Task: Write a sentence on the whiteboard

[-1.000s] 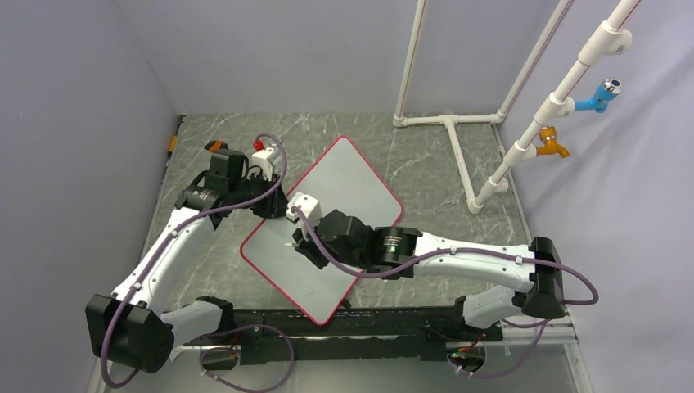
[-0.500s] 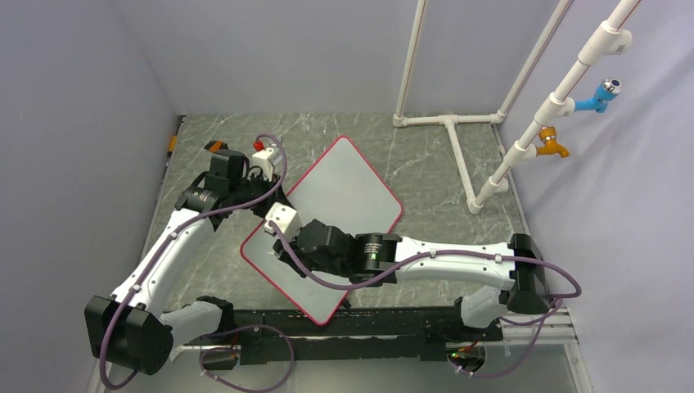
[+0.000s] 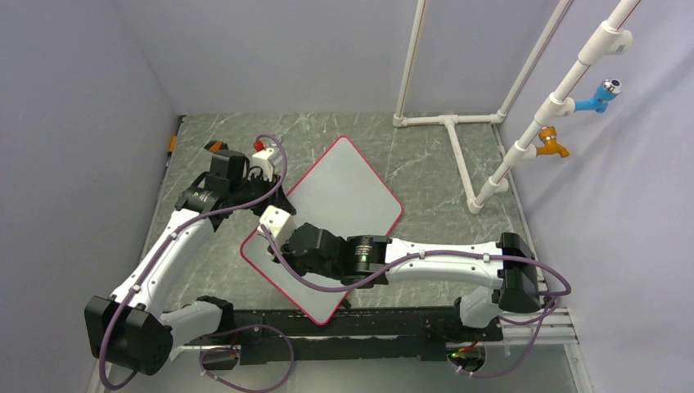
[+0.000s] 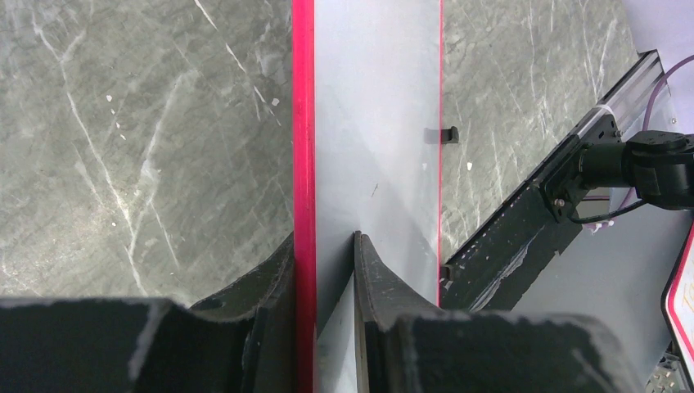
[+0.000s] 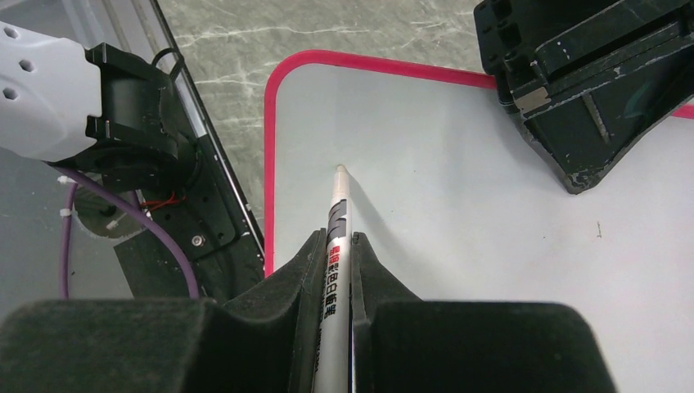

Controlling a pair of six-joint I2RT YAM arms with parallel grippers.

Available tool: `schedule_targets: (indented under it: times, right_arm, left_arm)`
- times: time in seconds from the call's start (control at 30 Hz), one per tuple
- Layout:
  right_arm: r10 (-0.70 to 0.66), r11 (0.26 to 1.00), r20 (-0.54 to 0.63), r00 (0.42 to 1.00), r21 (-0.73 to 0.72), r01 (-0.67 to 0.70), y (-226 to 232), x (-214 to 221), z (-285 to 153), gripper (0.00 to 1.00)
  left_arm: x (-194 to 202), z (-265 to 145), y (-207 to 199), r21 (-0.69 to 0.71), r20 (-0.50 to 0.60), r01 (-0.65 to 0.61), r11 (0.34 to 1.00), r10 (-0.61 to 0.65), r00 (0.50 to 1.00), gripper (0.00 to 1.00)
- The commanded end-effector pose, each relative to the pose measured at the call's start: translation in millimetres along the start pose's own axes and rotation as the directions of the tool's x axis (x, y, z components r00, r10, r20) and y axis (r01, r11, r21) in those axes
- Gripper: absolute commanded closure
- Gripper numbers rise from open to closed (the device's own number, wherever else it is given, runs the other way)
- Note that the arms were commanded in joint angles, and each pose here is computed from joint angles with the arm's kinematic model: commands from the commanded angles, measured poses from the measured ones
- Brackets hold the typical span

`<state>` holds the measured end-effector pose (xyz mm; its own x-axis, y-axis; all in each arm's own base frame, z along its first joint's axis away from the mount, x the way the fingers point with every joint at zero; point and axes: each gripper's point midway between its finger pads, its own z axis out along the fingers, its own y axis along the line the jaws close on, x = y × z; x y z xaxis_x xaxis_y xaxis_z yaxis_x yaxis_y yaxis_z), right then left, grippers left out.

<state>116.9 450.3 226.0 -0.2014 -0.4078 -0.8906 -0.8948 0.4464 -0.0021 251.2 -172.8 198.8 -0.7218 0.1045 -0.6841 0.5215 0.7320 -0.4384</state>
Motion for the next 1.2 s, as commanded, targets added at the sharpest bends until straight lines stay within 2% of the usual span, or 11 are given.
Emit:
schedule_targets:
  times: [0.0, 0.63, 0.8, 1.17]
  right_arm:
    - [-0.009, 0.999, 0.05, 0.999, 0.039, 0.007, -5.3, -16.5, 1.5, 1.0]
    - [-0.007, 0.986, 0.035, 0.999, 0.164, 0.002, -40.1, -21.0, -0.6, 1.0]
    - [0.007, 0.99, 0.074, 0.997, 0.138, -0.017, -37.9, -37.5, -17.5, 1.0]
    - [0.044, 0.998, 0.099, 0.994, -0.037, -0.04, -5.8, -55.0, -36.9, 1.0]
  left_arm:
    - [-25.3, -5.4, 15.1, -0.1, 0.099, -0.117, 0.988, 0.127, 0.987, 1.0]
    - [-22.8, -3.7, 12.2, -0.096, 0.091, -0.123, 0.988, 0.132, 0.987, 1.0]
    - [-21.6, -2.0, 12.7, -0.092, 0.081, -0.119, 0.989, 0.126, 0.989, 1.0]
    - [-22.4, -3.2, 13.5, -0.101, 0.085, -0.121, 0.988, 0.13, 0.988, 1.0]
